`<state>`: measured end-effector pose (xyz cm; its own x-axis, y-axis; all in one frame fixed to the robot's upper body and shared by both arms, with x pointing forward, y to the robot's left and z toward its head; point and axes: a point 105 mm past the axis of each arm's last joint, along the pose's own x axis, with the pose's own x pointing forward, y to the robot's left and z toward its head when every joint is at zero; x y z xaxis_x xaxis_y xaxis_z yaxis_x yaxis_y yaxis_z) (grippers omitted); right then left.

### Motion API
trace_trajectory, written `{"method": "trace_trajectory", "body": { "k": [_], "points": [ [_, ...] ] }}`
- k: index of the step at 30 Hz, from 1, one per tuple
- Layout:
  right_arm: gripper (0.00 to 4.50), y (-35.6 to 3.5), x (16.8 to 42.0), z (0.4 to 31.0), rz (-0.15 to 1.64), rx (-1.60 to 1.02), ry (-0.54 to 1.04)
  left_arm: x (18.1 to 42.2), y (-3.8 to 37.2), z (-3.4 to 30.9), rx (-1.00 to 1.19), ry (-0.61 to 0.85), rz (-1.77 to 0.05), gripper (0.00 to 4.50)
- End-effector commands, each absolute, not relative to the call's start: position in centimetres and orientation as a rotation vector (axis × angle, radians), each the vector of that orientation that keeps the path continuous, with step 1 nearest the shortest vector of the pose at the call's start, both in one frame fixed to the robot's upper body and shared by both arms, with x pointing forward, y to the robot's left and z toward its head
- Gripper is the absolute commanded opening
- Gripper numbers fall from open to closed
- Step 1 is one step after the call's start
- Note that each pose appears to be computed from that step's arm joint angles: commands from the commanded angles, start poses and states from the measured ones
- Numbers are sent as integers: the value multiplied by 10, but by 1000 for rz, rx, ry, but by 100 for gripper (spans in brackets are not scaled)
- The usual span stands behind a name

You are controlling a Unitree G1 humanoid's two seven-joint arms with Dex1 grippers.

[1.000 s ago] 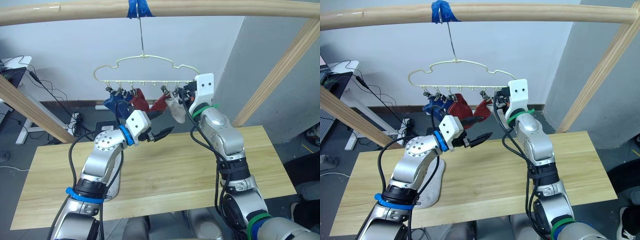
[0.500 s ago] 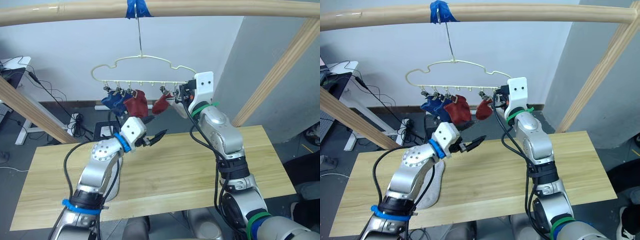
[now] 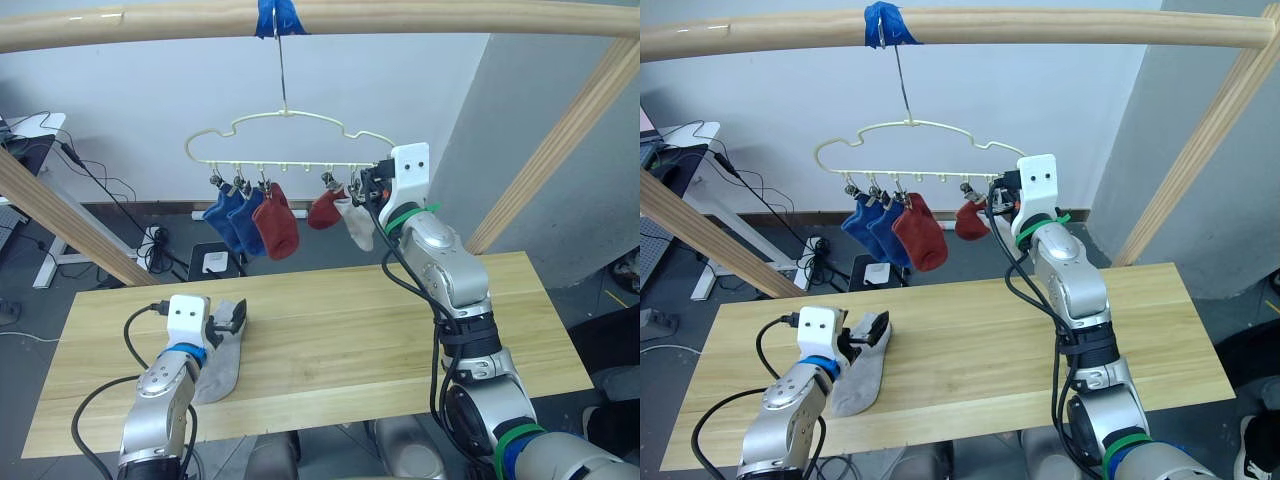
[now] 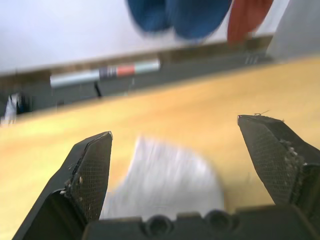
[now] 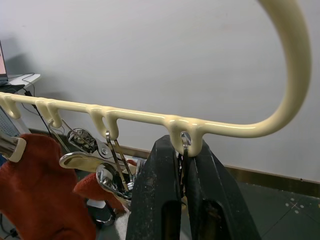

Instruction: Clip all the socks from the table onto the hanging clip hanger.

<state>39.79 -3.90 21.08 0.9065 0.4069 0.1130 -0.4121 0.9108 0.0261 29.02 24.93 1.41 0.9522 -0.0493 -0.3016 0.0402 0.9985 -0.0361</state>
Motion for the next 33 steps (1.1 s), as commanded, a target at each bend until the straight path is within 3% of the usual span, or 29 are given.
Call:
{"method": "trace_trajectory", "body": {
  "k": [1,8,21,26,30,33],
  "points": [
    [0,-32,392,227,459,52,-163,286,261,6,-20,353,1,446],
    [0,-31,391,225,469,49,-154,280,263,-20,11,486,-2,446],
    [0,-29,391,225,475,53,-152,281,256,-23,55,516,-53,146],
    [0,-30,392,225,469,53,-153,287,244,-18,84,484,-132,3],
    [0,-31,392,226,466,52,-154,297,232,-5,139,414,-219,1],
    [0,-33,393,227,462,51,-158,309,202,21,234,280,-405,1]
  ]
}}
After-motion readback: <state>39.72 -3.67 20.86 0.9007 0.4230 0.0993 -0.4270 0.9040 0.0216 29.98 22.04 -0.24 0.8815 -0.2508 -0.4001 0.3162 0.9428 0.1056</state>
